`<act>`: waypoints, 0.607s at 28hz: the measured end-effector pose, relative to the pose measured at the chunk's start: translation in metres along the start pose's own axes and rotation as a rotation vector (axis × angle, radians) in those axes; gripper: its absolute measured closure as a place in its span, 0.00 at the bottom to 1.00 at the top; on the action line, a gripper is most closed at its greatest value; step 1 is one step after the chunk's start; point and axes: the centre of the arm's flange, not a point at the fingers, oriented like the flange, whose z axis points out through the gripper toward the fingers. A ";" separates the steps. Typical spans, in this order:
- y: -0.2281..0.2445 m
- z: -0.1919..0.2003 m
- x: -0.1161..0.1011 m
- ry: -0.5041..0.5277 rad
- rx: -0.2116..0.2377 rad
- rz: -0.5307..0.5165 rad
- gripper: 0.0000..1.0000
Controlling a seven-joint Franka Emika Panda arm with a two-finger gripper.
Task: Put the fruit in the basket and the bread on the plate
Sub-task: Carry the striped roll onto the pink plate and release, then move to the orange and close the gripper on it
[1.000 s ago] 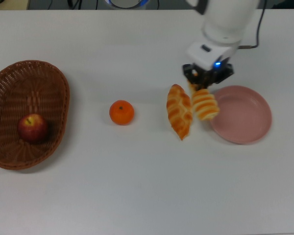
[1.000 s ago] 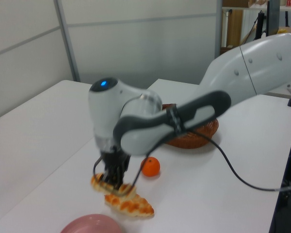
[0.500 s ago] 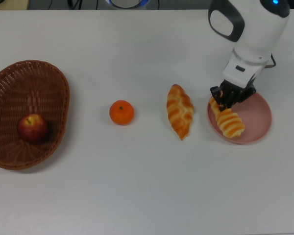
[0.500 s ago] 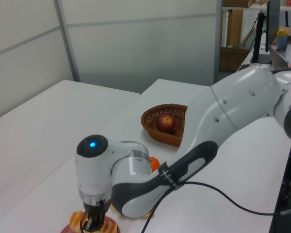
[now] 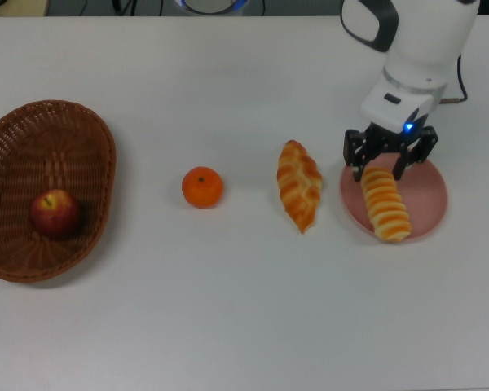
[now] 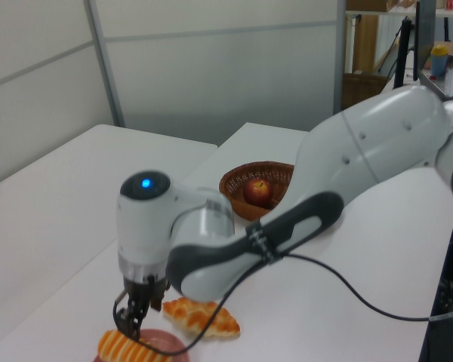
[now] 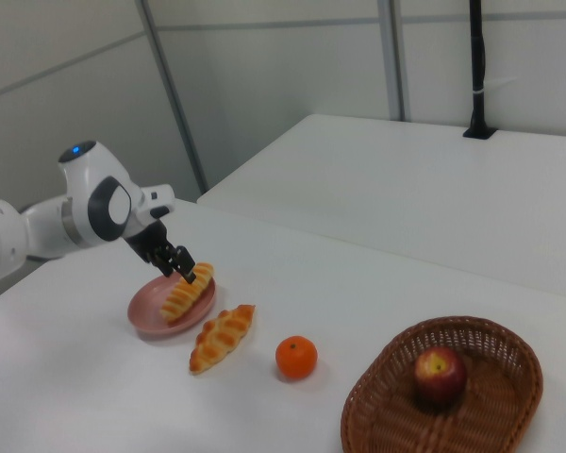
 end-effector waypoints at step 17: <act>0.189 -0.036 0.006 -0.284 -0.179 0.174 0.00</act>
